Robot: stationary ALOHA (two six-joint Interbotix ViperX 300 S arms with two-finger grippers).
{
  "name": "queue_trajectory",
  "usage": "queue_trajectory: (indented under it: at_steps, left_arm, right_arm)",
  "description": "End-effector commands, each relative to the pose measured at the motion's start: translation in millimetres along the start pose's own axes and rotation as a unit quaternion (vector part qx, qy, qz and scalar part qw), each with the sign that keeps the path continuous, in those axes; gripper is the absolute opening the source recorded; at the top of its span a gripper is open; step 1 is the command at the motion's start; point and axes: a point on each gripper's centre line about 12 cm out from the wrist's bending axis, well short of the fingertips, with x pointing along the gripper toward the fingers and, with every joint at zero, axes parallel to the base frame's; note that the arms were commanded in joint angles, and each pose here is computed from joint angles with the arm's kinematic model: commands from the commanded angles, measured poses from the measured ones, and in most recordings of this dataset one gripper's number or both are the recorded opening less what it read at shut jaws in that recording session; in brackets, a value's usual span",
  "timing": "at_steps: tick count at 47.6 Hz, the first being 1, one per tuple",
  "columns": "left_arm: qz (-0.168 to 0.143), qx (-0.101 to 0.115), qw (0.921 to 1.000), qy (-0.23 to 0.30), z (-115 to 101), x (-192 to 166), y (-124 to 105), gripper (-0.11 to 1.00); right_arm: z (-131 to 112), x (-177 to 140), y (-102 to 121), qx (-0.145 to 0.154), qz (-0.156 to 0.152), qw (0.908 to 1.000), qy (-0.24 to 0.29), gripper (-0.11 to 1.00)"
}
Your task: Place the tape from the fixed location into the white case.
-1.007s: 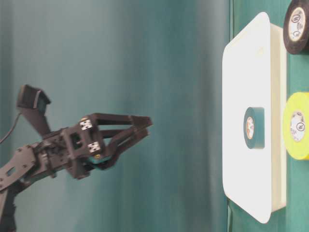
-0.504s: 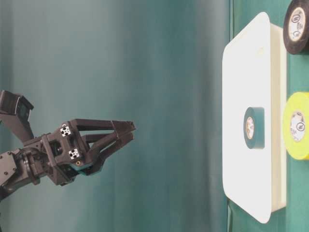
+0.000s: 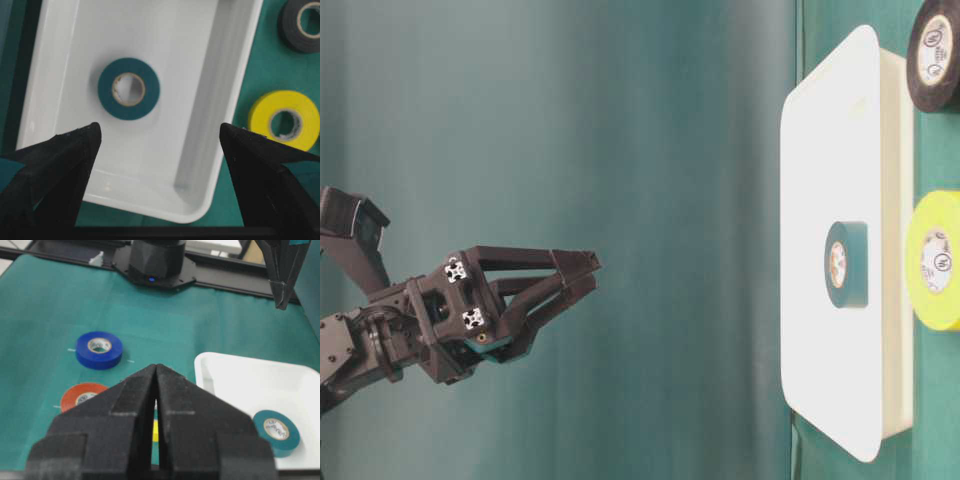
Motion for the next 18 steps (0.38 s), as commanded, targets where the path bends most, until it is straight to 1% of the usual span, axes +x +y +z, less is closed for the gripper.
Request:
queue_trajectory:
  at_steps: [1,18]
  left_arm:
    - [0.002,-0.001,0.9994,-0.034,8.0,-26.1,0.1,0.94]
    - [0.002,-0.001,0.9994,-0.034,7.8,-26.1,0.0,0.94]
  right_arm:
    - [11.6,1.5,-0.1,0.0,0.0,0.9999,-0.014,0.0]
    - [11.6,1.5,-0.4,0.0,-0.001,0.9999,-0.014,0.0]
